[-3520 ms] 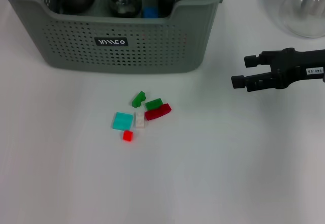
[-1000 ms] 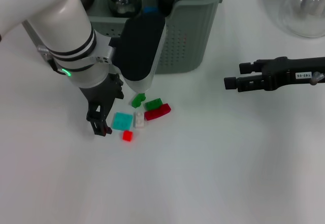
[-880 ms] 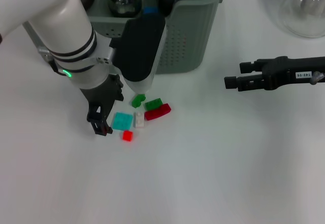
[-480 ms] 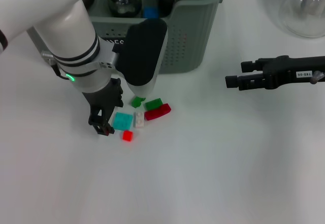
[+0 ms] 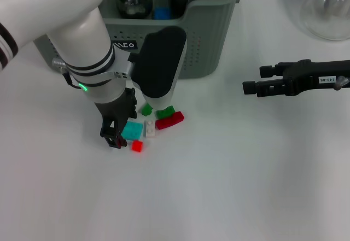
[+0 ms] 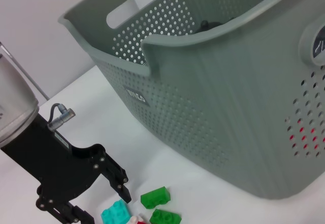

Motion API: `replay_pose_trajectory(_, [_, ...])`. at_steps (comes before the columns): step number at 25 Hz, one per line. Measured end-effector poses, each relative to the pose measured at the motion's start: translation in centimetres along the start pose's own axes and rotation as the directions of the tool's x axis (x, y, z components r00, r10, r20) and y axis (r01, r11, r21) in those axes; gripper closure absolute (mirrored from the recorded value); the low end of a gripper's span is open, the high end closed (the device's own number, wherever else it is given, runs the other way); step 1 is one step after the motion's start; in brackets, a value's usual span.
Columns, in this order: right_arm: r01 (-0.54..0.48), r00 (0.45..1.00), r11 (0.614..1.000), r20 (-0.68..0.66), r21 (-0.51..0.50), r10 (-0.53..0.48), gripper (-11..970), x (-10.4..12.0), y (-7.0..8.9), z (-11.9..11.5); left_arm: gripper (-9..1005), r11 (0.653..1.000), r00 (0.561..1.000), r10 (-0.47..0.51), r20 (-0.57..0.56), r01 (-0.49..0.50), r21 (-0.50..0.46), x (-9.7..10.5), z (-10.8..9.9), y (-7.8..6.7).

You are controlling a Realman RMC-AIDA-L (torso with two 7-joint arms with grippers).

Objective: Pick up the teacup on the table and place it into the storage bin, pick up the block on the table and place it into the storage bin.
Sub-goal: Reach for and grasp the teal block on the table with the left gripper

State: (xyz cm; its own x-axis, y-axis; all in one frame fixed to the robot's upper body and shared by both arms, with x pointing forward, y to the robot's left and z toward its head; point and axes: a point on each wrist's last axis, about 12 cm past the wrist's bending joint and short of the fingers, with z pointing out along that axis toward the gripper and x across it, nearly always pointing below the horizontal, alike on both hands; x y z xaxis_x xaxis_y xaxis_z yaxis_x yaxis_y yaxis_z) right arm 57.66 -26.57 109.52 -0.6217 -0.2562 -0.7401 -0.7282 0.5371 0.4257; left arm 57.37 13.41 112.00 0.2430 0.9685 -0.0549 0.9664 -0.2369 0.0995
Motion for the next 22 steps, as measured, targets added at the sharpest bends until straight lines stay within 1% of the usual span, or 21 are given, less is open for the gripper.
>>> replay_pose_trajectory(14, [-0.011, 1.000, 1.000, 0.000, 0.004, 0.011, 13, 0.32, -0.07, -0.18, 344, 1.000, 1.000, 0.014, -0.002, -0.014, 0.005, -0.37, 0.26, 0.14])
replay_pose_trajectory(22, [-0.012, 1.000, 1.000, -0.003, 0.006, 0.012, 13, 0.42, -0.15, -0.28, 430, 1.000, 1.000, 0.016, -0.008, -0.016, 0.017, -0.42, 0.44, 0.19])
